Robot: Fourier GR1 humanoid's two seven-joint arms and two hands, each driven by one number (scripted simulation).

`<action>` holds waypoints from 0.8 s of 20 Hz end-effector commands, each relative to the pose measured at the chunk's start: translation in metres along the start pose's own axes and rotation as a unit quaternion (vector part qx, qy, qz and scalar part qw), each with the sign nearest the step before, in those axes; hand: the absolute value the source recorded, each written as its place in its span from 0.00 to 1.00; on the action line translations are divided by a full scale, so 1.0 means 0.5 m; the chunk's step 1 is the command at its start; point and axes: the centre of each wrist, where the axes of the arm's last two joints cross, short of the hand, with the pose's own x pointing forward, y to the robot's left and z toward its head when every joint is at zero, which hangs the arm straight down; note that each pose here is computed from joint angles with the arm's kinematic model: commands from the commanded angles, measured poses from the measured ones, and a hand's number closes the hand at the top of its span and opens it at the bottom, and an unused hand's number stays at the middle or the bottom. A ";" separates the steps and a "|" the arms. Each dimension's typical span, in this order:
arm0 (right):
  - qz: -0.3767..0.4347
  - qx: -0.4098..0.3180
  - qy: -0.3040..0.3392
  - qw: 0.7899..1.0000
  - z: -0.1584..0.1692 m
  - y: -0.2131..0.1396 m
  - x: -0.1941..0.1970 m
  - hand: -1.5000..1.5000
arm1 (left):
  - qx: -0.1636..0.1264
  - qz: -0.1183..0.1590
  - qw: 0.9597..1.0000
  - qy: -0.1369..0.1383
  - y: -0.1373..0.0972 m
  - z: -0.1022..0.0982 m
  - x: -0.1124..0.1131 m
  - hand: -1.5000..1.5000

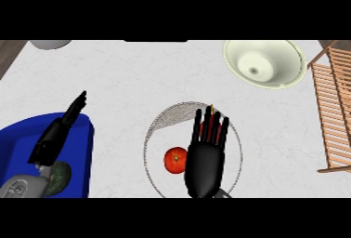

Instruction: Pick the pear from the placemat and place it in the tiered shelf

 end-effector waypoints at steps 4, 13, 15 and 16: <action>0.022 0.004 0.069 0.997 -0.001 0.025 0.011 0.00 | -0.005 -0.003 1.000 0.005 -0.010 -0.001 -0.020 0.50; -0.009 0.040 0.039 0.998 -0.045 0.071 -0.011 1.00 | 0.003 -0.008 1.000 0.004 -0.005 0.018 -0.004 0.50; -0.018 0.030 0.029 0.999 -0.032 0.076 -0.020 1.00 | -0.006 0.004 1.000 0.000 0.003 -0.010 -0.009 0.50; 0.009 0.028 0.033 0.999 -0.036 0.056 0.019 1.00 | -0.005 0.000 1.000 -0.005 0.030 -0.017 -0.016 0.50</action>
